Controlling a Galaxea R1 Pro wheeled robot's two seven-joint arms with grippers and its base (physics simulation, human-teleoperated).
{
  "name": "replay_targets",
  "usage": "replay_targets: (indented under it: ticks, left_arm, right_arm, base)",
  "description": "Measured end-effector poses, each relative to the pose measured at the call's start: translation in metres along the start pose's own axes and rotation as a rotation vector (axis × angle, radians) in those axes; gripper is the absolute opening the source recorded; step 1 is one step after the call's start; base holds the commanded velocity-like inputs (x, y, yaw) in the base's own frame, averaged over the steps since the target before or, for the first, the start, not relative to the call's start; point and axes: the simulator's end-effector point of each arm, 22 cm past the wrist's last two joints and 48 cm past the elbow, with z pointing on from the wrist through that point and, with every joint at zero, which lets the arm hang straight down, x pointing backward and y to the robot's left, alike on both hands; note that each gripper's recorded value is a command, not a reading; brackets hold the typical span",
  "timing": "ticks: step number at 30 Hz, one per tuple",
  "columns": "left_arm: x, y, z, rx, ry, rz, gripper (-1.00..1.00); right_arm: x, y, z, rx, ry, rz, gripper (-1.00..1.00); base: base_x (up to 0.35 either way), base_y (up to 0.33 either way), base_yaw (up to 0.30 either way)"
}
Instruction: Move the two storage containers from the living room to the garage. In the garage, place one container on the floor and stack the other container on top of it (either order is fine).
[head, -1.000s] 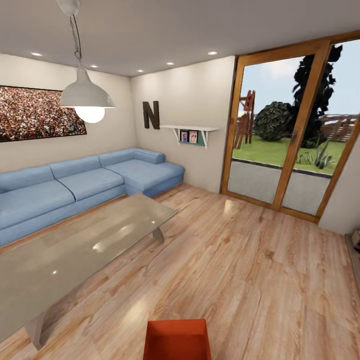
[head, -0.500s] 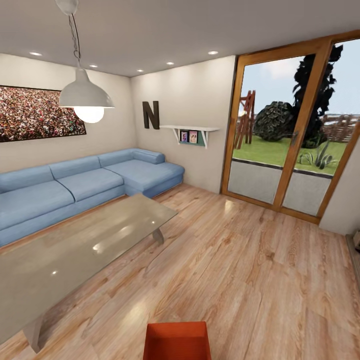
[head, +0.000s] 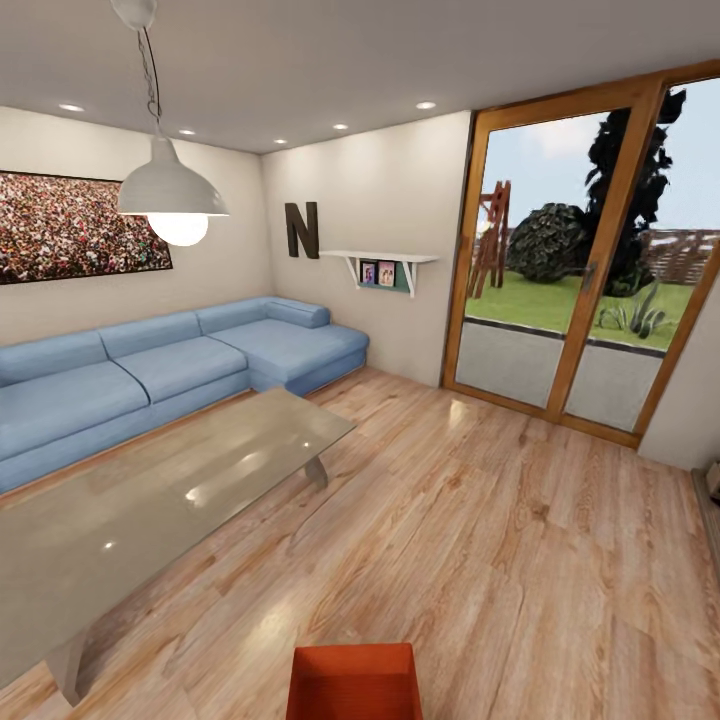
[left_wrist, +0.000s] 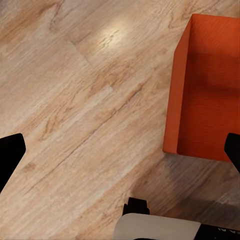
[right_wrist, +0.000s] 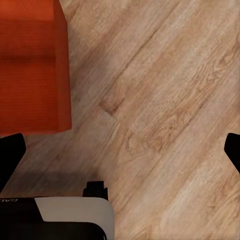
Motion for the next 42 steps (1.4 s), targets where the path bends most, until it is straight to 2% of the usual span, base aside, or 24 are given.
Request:
replay_targets:
  ticks: [12, 15, 16, 20, 22, 24, 25, 28, 31, 34, 42]
  left_arm:
    - [0.003, 0.000, 0.001, -0.004, 0.012, -0.013, 1.00]
    - [0.001, -0.009, 0.004, 0.010, 0.036, -0.012, 1.00]
    - [-0.011, -0.021, 0.009, 0.026, 0.047, -0.012, 1.00]
    - [-0.048, -0.052, 0.016, 0.069, 0.080, -0.020, 1.00]
    - [-0.076, -0.078, 0.015, 0.103, 0.085, -0.026, 1.00]
    - [-0.098, -0.096, 0.013, 0.128, 0.077, -0.030, 1.00]
    - [-0.121, -0.112, 0.009, 0.149, 0.055, -0.037, 1.00]
    - [-0.160, -0.132, 0.001, 0.179, -0.004, -0.049, 1.00]
    - [-0.197, -0.140, -0.008, 0.195, -0.048, -0.053, 1.00]
    - [-0.213, -0.140, -0.014, 0.198, -0.044, -0.052, 1.00]
    - [-0.215, -0.143, -0.015, 0.208, -0.029, -0.055, 1.00]
  right_arm:
    - [0.001, -0.001, 0.001, 0.000, 0.003, -0.011, 1.00]
    - [-0.011, -0.002, 0.003, 0.004, -0.019, -0.014, 1.00]
    - [-0.031, -0.002, 0.004, 0.006, -0.060, -0.014, 1.00]
    - [-0.065, -0.001, 0.004, 0.006, -0.115, -0.013, 1.00]
    - [-0.089, 0.000, 0.003, 0.005, -0.147, -0.012, 1.00]
    - [-0.103, -0.002, 0.002, 0.006, -0.163, -0.011, 1.00]
    - [-0.116, -0.003, 0.000, 0.007, -0.184, -0.010, 1.00]
    - [-0.135, -0.003, -0.003, 0.005, -0.220, -0.005, 1.00]
    - [-0.146, -0.003, -0.004, 0.002, -0.242, -0.001, 1.00]
    - [-0.148, -0.002, -0.004, 0.000, -0.245, 0.001, 1.00]
    - [-0.145, -0.002, -0.001, 0.000, -0.237, 0.002, 1.00]
  base:
    - [0.000, 0.000, 0.046]
    - [0.000, 0.000, 0.124]
    - [0.000, 0.000, 0.129]
    - [0.000, 0.000, 0.125]
    - [0.000, 0.000, 0.106]
    - [0.000, 0.000, 0.089]
    - [0.000, 0.000, 0.070]
    - [0.000, 0.000, 0.025]
    - [0.000, 0.000, -0.066]
    - [0.000, 0.000, -0.109]
    - [0.000, 0.000, -0.145]
